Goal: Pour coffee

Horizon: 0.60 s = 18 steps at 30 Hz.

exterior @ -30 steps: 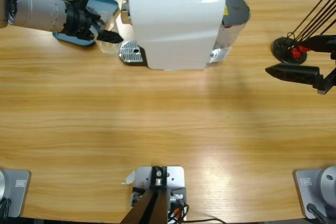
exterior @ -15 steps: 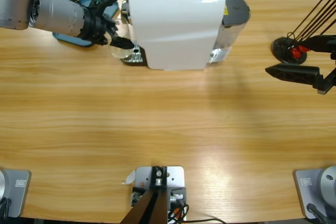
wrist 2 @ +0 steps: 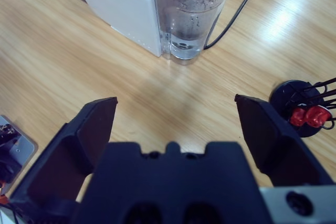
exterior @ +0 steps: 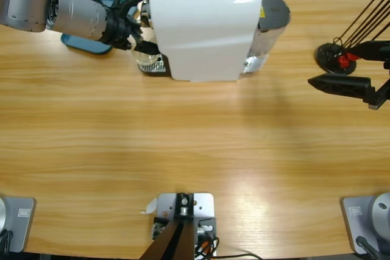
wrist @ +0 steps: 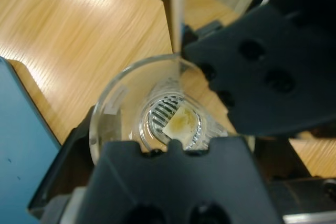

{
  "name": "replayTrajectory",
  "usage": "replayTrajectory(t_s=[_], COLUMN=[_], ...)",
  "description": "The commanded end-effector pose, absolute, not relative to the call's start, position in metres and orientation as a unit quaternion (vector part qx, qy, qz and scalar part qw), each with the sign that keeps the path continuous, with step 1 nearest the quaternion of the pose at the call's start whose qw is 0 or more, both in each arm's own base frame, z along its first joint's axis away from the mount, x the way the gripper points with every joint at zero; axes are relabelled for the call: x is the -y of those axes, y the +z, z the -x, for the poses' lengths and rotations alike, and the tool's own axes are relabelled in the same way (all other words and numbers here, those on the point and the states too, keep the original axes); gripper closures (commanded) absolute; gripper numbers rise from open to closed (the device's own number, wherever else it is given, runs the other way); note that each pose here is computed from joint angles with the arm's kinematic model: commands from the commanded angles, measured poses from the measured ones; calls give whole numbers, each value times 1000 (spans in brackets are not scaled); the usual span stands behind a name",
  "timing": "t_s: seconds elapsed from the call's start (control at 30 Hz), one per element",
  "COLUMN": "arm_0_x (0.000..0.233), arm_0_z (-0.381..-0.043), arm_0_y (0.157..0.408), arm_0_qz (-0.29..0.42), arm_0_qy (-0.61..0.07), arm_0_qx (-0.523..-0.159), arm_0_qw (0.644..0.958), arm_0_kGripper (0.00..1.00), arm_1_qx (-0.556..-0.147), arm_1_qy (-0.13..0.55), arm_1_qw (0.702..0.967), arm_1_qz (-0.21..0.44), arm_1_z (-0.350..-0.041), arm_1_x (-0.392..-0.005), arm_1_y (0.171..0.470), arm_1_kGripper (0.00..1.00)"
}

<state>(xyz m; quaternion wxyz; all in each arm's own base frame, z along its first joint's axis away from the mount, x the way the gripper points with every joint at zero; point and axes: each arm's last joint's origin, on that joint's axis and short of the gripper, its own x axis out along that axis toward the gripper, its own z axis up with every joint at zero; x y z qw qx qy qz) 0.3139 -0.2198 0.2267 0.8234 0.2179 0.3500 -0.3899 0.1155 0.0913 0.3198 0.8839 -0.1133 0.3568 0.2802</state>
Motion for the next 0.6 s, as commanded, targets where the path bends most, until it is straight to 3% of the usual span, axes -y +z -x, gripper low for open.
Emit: replayTrajectory(t_s=[0.03,0.6], arm_0_x=[228,216], arm_0_z=[-316,-307], arm_0_y=[209,224], arm_0_qz=[-222,-228], arm_0_qy=[-401,-381], arm_0_qx=[-364,-360], arm_0_qw=[811,821], arm_0_kGripper=[4,4], arm_1_qx=[-361,-359], arm_1_qy=[280,284], arm_1_qw=[881,881], arm_1_qz=[119,117], arm_1_z=[-112,-112], arm_1_x=[-87,-88], arm_1_y=[312,310], arm_1_kGripper=[0,0])
